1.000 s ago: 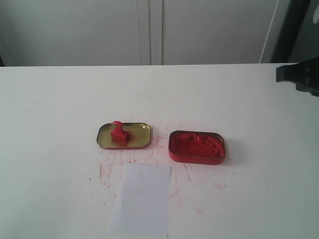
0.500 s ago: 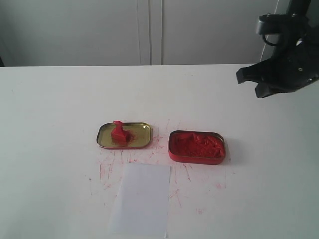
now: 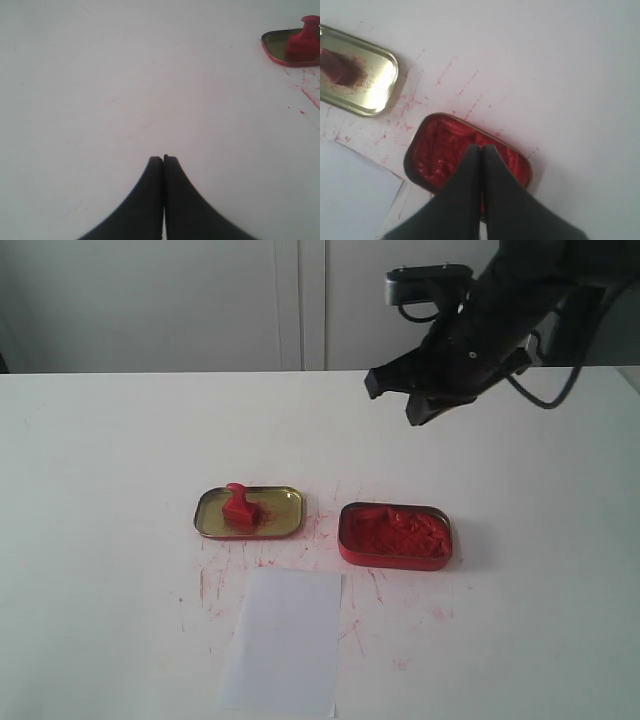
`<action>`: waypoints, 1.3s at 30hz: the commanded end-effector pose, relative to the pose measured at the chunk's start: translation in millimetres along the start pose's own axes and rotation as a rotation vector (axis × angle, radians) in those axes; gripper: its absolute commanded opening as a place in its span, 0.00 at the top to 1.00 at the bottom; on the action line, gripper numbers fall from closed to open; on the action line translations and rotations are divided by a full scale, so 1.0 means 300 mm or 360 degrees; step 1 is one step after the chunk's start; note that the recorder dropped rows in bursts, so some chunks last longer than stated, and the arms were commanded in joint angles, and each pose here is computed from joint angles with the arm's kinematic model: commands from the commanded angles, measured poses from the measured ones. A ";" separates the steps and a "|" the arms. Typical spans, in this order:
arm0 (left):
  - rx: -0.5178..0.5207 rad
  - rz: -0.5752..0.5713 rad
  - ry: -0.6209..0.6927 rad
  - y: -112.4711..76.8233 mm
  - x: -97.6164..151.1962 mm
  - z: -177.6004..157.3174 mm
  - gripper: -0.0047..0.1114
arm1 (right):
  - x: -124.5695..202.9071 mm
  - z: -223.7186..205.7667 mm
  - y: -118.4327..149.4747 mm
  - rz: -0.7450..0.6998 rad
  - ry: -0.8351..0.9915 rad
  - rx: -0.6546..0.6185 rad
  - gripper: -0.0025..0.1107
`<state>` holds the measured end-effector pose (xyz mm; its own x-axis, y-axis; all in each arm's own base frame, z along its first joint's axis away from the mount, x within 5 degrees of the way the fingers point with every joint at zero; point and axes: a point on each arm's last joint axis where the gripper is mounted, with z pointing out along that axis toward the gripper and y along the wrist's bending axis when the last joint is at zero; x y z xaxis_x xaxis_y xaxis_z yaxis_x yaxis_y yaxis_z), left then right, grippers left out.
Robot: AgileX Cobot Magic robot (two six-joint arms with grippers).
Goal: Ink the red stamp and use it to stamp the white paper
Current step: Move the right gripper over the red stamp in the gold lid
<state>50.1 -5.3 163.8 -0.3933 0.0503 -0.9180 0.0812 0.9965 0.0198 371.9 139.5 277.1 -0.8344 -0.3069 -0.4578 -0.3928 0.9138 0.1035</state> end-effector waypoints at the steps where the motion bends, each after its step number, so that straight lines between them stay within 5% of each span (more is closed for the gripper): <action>1: -0.0004 -0.0005 -0.0005 0.000 0.003 0.001 0.96 | -0.050 0.028 0.061 -0.0089 0.0022 -0.0043 0.98; 39: -0.0004 -0.0005 -0.0005 0.000 0.003 0.001 0.96 | -0.173 0.224 0.478 -0.0696 0.0150 -0.0223 0.98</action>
<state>50.1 -5.3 163.8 -0.3933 0.0503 -0.9180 0.0812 0.9965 0.0198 389.0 296.4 257.1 -0.6559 -0.6366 -0.4058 -0.7152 0.6959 0.0643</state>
